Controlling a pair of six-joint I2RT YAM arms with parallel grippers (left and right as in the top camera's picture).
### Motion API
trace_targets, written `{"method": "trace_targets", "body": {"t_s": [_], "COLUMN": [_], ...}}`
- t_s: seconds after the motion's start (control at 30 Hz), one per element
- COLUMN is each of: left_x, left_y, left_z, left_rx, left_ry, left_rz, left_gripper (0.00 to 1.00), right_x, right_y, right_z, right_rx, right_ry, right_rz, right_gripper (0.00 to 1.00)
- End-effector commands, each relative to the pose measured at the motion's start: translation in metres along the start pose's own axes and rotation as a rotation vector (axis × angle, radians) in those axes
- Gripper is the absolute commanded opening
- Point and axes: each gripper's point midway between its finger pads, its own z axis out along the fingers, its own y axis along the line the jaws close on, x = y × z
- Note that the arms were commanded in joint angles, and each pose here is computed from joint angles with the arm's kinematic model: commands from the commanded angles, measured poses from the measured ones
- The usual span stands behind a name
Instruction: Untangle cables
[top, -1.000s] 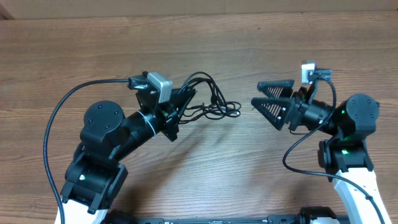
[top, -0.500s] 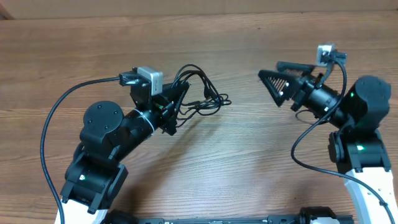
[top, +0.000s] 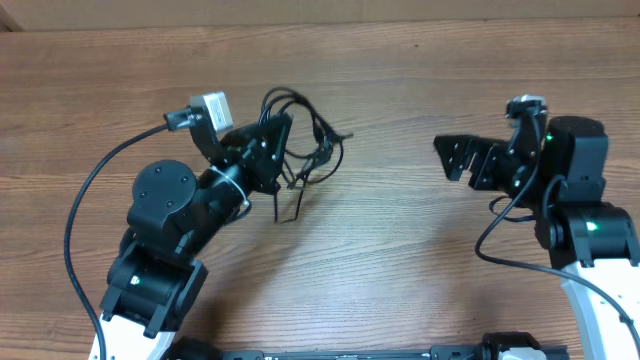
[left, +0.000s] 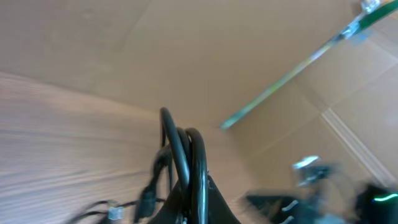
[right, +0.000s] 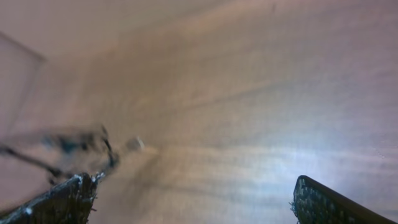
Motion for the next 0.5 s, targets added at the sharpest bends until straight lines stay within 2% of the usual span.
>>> {"method": "trace_targets", "body": {"t_s": [0.0, 0.1, 0.2, 0.47], "left_x": [-0.001, -0.004, -0.006, -0.012], "left_y": [-0.032, -0.050, -0.054, -0.082], "left_z": [0.002, 0.001, 0.001, -0.009], "left_rx": [0.157, 0.253, 0.268, 0.406], "left_ry": [0.038, 0.045, 0.038, 0.046], "left_rz": [-0.131, -0.103, -0.097, -0.094], "left_gripper": [0.04, 0.04, 0.04, 0.04], "right_x": [0.019, 0.034, 0.044, 0.042], "right_y": [0.022, 0.034, 0.049, 0.080], "right_z": [0.008, 0.018, 0.027, 0.035], "right_rx": [-0.156, -0.238, -0.286, -0.335], "right_ry": [0.102, 0.175, 0.216, 0.180], "right_rz": [-0.092, -0.136, -0.162, -0.239], "right_gripper": [1.00, 1.00, 1.00, 1.00]}}
